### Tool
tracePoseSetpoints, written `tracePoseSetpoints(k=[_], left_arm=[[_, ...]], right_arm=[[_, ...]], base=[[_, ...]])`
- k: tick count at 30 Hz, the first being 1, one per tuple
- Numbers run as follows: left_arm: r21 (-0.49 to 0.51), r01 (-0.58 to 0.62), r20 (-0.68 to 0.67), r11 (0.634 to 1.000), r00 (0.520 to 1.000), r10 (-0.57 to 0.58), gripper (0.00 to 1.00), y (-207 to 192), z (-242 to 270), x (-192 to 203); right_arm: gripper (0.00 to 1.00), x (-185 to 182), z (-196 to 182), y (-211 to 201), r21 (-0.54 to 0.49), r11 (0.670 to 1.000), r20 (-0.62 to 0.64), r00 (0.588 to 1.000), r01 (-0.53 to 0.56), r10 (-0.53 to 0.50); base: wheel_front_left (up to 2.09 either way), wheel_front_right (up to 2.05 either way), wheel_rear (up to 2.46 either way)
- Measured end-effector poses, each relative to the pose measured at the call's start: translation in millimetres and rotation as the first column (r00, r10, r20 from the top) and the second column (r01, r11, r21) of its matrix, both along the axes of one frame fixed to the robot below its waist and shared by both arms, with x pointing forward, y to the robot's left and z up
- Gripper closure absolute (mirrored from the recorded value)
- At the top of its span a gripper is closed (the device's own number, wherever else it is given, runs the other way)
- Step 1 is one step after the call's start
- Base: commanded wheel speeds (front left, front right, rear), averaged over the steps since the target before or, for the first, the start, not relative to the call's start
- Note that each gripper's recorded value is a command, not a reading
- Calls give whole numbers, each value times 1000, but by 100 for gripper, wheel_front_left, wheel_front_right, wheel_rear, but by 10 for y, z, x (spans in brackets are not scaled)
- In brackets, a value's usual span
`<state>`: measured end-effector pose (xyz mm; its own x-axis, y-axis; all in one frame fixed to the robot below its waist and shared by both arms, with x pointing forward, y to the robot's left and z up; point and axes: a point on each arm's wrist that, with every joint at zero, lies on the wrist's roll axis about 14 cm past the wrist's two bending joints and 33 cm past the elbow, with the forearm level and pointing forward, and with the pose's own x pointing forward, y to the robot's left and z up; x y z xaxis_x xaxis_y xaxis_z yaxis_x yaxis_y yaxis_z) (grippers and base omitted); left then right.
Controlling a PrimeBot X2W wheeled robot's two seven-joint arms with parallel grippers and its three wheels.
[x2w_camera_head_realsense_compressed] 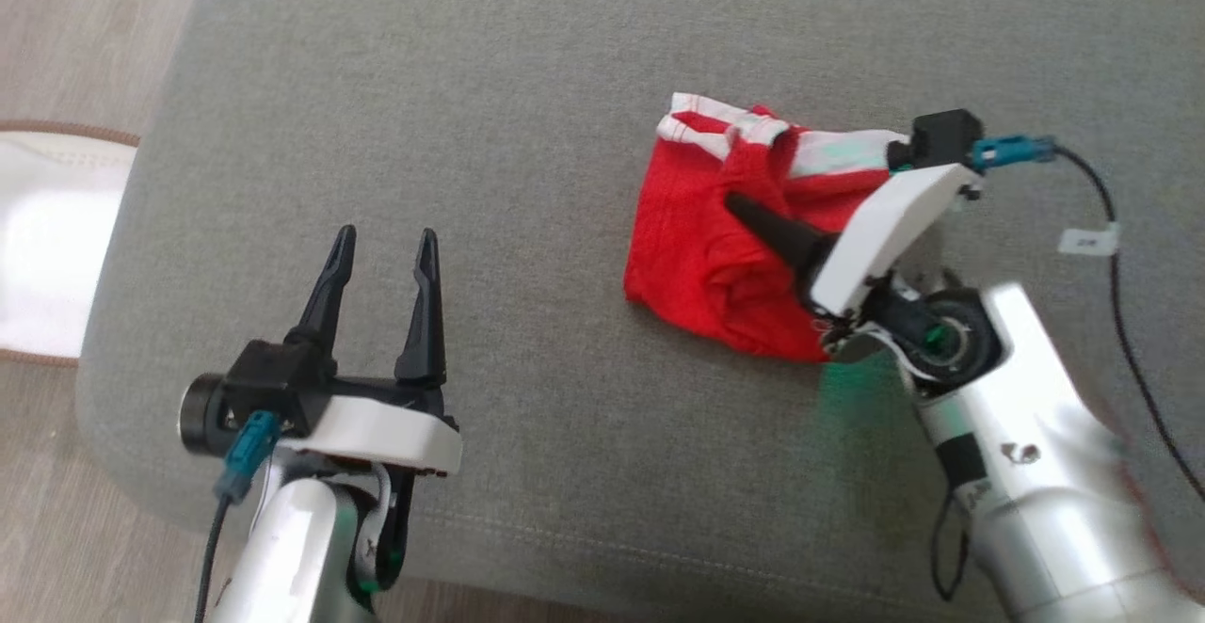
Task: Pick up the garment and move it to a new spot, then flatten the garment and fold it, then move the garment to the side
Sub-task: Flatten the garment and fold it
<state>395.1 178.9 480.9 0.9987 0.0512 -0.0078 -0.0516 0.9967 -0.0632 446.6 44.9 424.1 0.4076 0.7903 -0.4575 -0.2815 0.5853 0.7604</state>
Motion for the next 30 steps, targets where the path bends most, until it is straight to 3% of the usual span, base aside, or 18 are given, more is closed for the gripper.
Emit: tracePoseSetpoints(k=[4, 5, 6, 7, 8, 13, 16, 20, 23, 30], left_arm=[[-5, -8, -10, 1000, 1000, 8, 0, 20, -31, -12], [-6, -9, -12, 1000, 1000, 9, 0, 21, -36, -10], [-7, -11, -13, 1000, 1000, 10, 0, 22, -41, -10], [-7, -12, -15, 1000, 1000, 12, 0, 25, -46, -12], [-8, -14, -20, 1000, 1000, 14, 0, 28, -61, -14], [-12, -7, -21, 1000, 1000, 7, 0, 1, -73, 7], [-15, -2, -18, 1000, 1000, 2, 0, -18, -67, 23], [-17, 2, -11, 1000, 1000, -3, 0, -32, -50, 54], [-14, 15, -5, 1000, 1000, -15, 0, -71, -40, 84], [-16, 39, 10, 999, 999, -39, 0, -138, -6, 132]], right_arm=[[100, -40, -73, 187, 19, 1000, -9, 1000, -18, 18], [93, -40, -83, 214, 24, 1000, -7, 1000, -14, 14], [65, -40, -96, 236, 25, 1000, -5, 1000, -12, 12], [24, -38, -100, 261, 27, 1000, 0, 1000, -10, 10], [0, 3, -68, 305, 30, 1000, 48, 999, 6, -8], [0, 73, 209, 472, 36, 999, 293, 956, 10, -21], [0, 115, 368, 437, 12, 1000, 482, 876, 25, -28], [0, 337, 507, 29, -27, 991, 675, 734, 133, -81], [0, 411, 534, -316, -40, 974, 738, 664, 224, -122], [0, 251, 411, -1202, -85, 892, 764, 604, 443, -227]], base=[[0, 0, 0], [0, 0, 0], [0, 0, 0], [0, 0, 0], [0, 0, 0], [0, 0, 0], [0, 0, 0], [0, 0, 0], [0, 0, 0], [0, 0, 0]])
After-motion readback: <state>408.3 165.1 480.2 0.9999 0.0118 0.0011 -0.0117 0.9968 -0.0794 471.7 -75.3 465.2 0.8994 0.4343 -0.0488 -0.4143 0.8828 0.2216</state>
